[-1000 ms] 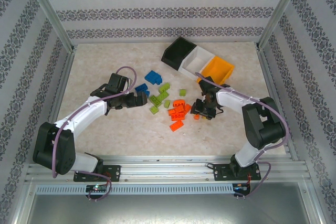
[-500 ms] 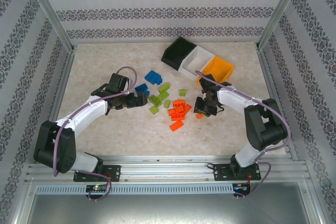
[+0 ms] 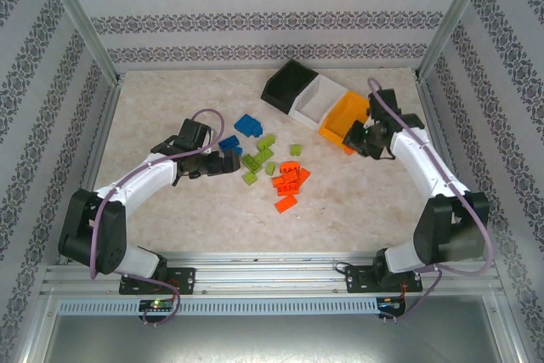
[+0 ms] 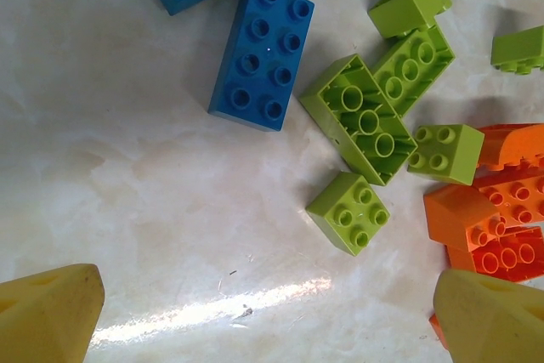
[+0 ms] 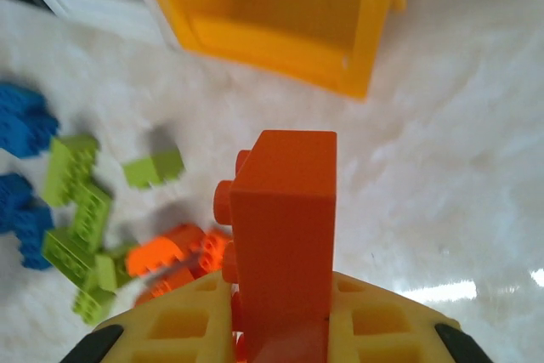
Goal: Sort the legos into containers by color
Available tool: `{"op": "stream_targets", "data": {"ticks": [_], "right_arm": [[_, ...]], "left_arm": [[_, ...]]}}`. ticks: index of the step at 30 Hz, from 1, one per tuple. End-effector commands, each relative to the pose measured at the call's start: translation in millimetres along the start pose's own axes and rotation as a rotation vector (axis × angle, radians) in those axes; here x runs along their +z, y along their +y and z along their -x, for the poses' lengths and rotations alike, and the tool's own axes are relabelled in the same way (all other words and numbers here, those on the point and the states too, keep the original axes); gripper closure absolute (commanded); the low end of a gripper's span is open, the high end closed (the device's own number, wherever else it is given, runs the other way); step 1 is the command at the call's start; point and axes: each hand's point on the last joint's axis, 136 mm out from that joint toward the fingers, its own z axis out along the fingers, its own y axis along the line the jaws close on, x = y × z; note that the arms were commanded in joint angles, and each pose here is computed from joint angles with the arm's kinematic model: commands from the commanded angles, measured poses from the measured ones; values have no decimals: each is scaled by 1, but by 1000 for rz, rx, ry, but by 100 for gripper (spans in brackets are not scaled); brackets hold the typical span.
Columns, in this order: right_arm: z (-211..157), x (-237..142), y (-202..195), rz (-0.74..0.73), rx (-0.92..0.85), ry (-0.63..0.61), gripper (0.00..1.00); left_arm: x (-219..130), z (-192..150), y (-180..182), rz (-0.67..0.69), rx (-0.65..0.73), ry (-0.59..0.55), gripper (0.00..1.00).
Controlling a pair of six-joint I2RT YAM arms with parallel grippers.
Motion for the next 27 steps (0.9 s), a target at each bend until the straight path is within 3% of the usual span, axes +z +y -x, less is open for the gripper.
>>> {"op": "stream_targets", "data": {"ticks": [1, 13, 27], "right_arm": [[17, 7, 11, 5, -23, 17, 78], [79, 56, 15, -54, -12, 31, 78], [86, 104, -8, -118, 24, 97, 77]], "left_arm": [[-5, 14, -7, -25, 8, -37, 0], [-16, 14, 9, -6, -23, -41, 0], [-9, 23, 17, -6, -44, -8, 0]]}}
